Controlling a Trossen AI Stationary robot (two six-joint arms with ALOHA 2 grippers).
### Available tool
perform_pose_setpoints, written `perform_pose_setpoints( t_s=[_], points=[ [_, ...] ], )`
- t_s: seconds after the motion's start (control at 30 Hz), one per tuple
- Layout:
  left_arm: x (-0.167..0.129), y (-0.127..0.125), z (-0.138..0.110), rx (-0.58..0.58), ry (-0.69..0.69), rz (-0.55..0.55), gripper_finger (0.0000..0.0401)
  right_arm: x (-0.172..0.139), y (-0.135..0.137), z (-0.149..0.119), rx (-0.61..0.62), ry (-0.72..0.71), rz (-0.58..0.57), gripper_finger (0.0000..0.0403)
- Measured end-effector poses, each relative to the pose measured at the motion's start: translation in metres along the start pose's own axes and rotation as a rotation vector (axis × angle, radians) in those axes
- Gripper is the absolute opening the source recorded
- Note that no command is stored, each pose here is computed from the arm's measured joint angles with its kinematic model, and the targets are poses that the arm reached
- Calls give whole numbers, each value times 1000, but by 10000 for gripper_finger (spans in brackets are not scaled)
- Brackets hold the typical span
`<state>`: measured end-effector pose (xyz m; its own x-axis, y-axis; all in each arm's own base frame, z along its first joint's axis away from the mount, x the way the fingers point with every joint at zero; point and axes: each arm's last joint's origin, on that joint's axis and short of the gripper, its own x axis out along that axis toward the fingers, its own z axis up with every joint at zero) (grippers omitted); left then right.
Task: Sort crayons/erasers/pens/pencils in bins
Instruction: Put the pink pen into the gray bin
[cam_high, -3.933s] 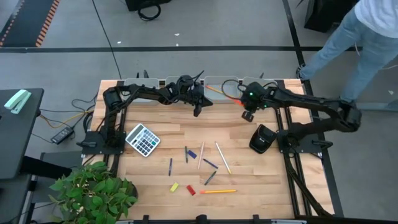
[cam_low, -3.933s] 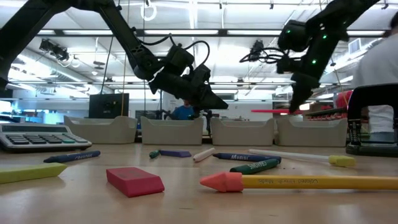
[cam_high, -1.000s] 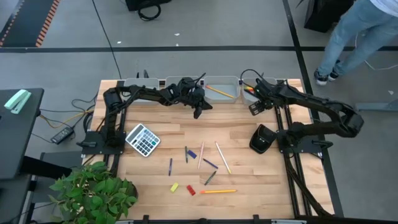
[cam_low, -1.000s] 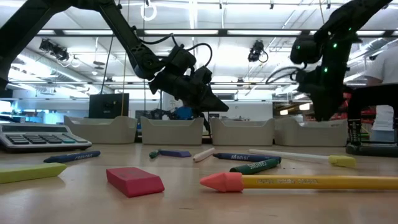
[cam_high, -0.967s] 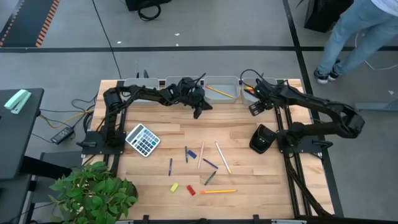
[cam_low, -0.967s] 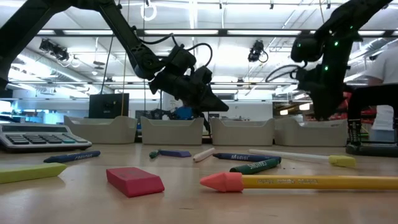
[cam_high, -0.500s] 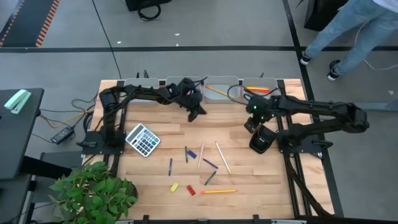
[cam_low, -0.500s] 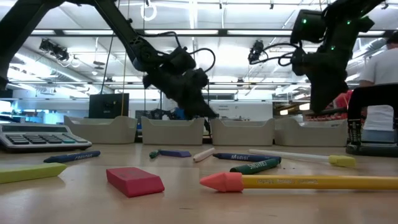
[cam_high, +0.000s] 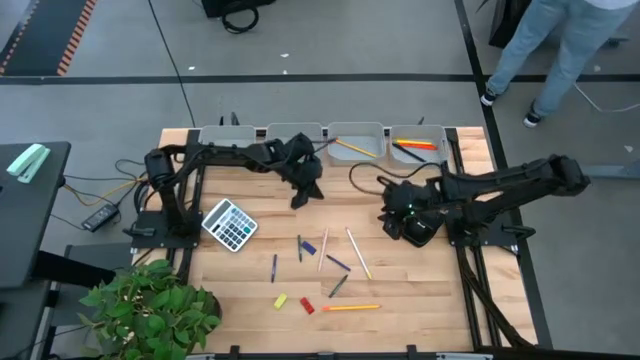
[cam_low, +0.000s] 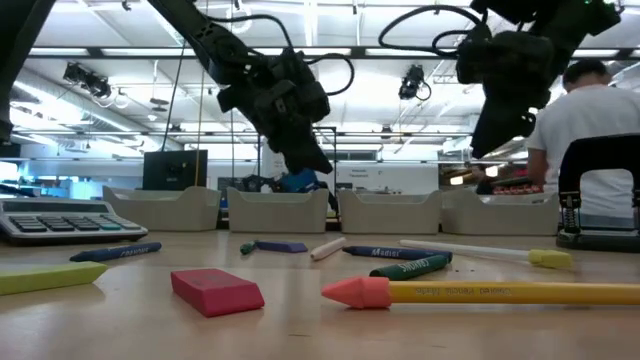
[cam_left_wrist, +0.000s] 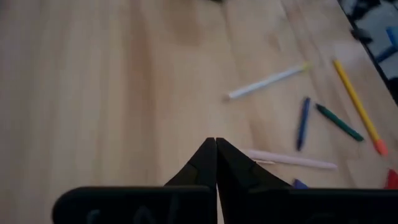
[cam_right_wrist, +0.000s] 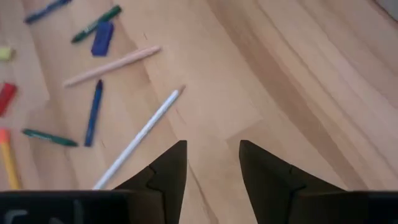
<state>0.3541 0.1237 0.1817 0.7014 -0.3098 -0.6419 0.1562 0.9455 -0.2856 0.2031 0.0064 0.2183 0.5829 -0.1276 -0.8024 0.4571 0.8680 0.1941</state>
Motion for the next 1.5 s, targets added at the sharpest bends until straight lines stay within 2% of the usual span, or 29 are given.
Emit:
perform_pose_setpoints(
  t_s=[0.07,0.17,0.33,0.47,0.6,0.8,0.9,1.1,1.2,1.3,1.5],
  points=[
    [4,-8,-2,-41,43,6,9,2,2,-2,-41,-24,-65,156],
    [11,-19,-5,-111,111,93,22,4,3,-2,-86,-73,-159,156],
    [21,-39,-10,-191,193,190,28,11,3,-3,-194,-48,-207,156],
    [29,-54,-5,-282,176,183,17,15,2,-5,-297,-31,-231,156],
    [33,-65,2,-366,143,231,16,18,-7,-8,-397,-27,-316,156],
    [37,-74,3,-420,132,242,47,23,-28,3,-476,-46,-418,156],
    [38,-75,3,-433,130,240,75,26,-37,18,-465,-135,-391,156],
    [35,-66,4,-555,98,267,142,26,-52,42,-398,-324,-239,156],
    [36,-67,3,-617,83,334,164,25,-60,47,-367,-363,-211,156],
    [39,-74,3,-626,64,406,163,26,-68,49,-353,-356,-202,156],
    [49,-100,2,-653,20,471,127,30,-79,50,-326,-334,-170,156]
  ],
)
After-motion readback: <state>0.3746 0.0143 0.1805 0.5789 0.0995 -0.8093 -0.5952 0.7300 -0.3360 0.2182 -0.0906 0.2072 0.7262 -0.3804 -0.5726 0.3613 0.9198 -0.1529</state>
